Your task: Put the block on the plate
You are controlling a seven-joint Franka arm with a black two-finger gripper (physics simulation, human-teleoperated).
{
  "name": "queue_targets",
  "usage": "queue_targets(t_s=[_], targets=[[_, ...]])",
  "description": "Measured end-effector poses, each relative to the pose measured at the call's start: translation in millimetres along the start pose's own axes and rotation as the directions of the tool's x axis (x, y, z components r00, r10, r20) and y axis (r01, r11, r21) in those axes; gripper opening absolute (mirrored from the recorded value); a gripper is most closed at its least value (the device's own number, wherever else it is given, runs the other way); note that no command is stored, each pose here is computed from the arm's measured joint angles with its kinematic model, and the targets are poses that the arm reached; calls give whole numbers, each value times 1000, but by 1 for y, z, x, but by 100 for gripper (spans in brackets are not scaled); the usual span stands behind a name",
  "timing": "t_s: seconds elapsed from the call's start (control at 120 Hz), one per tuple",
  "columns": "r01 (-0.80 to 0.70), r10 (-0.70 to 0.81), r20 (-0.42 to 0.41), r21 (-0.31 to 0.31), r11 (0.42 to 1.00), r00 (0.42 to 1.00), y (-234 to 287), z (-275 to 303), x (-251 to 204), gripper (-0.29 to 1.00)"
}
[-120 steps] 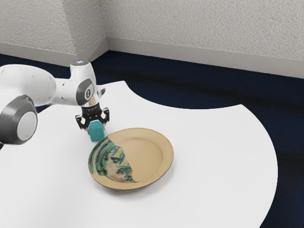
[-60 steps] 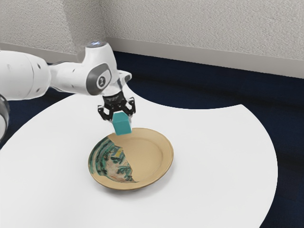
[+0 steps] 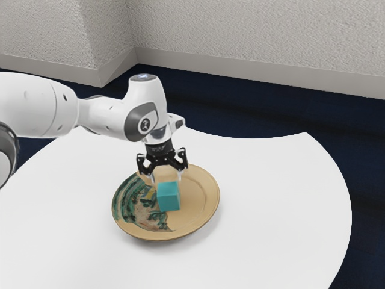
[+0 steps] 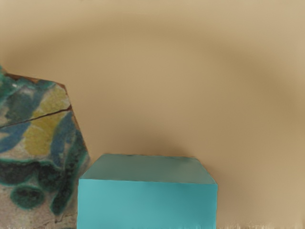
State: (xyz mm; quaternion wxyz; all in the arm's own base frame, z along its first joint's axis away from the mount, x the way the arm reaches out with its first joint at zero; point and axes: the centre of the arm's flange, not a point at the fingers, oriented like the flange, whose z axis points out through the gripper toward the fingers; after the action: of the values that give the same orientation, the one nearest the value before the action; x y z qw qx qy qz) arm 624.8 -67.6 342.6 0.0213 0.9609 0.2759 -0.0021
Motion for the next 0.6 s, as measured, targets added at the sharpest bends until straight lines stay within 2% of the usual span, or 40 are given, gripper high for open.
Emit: queue_targets(t_s=[0.158,0.375,0.6], targets=[[-74,72,-51,-41,996,996,-3,-78,-13,65],[-258,257,-72,-14,966,964,-22,-165,-20,68],[-433,433,-68,10,901,899,-32,-246,-14,70]])
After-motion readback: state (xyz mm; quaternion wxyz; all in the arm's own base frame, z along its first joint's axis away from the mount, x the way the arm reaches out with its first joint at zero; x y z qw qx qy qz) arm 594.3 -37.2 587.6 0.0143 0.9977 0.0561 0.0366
